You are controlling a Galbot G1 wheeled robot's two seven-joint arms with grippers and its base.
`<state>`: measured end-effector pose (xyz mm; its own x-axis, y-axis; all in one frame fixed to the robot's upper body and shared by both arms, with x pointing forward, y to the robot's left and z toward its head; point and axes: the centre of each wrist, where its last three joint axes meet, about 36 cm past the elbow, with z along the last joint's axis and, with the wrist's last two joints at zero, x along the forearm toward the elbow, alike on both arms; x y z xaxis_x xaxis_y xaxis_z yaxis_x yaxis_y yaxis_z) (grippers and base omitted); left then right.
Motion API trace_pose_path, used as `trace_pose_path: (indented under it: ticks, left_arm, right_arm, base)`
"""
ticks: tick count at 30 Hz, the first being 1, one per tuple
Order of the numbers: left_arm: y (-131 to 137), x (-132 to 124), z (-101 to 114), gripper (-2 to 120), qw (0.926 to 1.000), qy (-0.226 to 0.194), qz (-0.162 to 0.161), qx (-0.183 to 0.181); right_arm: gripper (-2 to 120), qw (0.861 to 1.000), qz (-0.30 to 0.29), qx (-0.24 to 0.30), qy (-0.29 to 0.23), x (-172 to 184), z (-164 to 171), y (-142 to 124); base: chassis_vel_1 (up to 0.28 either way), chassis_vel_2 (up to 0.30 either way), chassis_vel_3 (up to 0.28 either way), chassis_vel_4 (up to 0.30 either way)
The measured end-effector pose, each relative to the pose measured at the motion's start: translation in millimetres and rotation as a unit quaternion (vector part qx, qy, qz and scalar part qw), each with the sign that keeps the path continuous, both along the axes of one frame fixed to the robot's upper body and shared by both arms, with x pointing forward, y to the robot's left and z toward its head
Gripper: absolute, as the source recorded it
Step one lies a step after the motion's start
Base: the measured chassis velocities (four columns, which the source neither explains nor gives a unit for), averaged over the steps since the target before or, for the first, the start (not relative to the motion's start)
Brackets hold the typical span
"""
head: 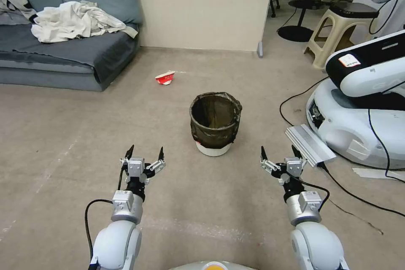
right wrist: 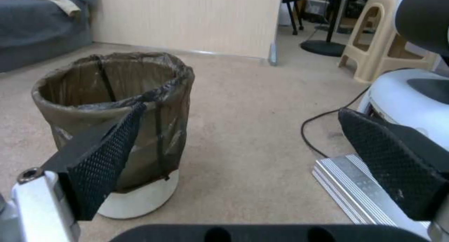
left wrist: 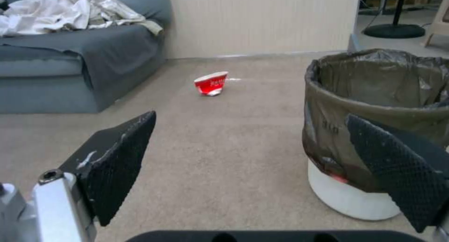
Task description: Pick up the trash can from the floor.
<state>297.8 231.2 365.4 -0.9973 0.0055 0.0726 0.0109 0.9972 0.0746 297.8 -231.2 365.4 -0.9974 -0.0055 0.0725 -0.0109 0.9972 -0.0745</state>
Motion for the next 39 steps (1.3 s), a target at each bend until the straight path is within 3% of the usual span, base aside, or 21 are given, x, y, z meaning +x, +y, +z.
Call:
trace_pose_path:
  ticks: [39]
  left_arm:
    - [0.3, -1.2, 2.5, 100, 1.0000, -0.001, 0.000, -0.002]
  right_arm:
    - [100, 1.000, -0.001, 0.002, 0.000, -1.2, 1.7, -0.2]
  base:
    - [0.000, 0.000, 0.000, 0.000]
